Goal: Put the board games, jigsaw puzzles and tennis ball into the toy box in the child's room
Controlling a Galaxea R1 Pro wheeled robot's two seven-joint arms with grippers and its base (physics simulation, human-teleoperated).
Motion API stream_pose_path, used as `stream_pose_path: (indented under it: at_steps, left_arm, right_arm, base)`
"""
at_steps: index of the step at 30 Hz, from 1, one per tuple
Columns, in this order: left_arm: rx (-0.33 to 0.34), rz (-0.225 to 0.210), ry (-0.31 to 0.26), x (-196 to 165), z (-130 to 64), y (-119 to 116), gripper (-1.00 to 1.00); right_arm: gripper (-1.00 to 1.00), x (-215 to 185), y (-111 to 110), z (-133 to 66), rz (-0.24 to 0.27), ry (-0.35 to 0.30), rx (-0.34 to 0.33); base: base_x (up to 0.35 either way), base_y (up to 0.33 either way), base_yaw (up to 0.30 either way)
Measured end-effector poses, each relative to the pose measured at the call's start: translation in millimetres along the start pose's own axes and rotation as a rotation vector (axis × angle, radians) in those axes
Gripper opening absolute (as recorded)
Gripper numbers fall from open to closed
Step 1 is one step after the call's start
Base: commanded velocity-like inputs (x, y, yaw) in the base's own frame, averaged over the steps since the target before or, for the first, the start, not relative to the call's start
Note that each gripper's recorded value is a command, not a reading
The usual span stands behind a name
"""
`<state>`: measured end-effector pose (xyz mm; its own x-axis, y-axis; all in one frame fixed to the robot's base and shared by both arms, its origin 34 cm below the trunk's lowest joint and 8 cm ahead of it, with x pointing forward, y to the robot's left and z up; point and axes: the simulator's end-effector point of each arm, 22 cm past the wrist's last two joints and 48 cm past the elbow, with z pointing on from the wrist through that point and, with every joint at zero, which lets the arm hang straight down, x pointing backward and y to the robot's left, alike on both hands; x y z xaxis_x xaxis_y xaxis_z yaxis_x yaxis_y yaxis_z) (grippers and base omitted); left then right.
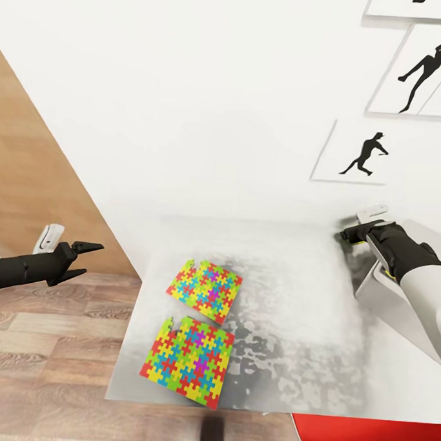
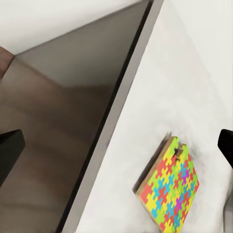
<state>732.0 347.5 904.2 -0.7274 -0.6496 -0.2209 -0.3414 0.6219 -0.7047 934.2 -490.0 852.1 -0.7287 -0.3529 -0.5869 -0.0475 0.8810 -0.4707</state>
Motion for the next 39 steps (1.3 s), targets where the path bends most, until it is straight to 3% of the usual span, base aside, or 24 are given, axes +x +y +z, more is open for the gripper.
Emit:
stream_pose_path:
  at_steps: [21,34,35,39]
  left_arm:
    - [-0.022,-0.013,0.018,3,11.5,14,1.00]
    - [-0.026,-0.016,0.023,5,14.1,17,1.00]
    - [-0.026,-0.016,0.023,5,14.1,17,1.00]
    - [-0.025,-0.016,0.024,5,14.2,17,1.00]
  right_arm:
    - [1.00,16,9,15.1,-0.006,0.027,-0.008]
    - [1.00,23,3,18.2,-0.008,0.034,0.001]
    - [-1.00,23,3,18.2,-0.008,0.033,0.001]
    - [-1.00,22,2,18.1,-0.011,0.032,0.003]
  base:
    - [0.000,0.000,0.000]
    - [0.000,0.000,0.000]
    - [0.000,0.000,0.000]
    - [0.000,0.000,0.000]
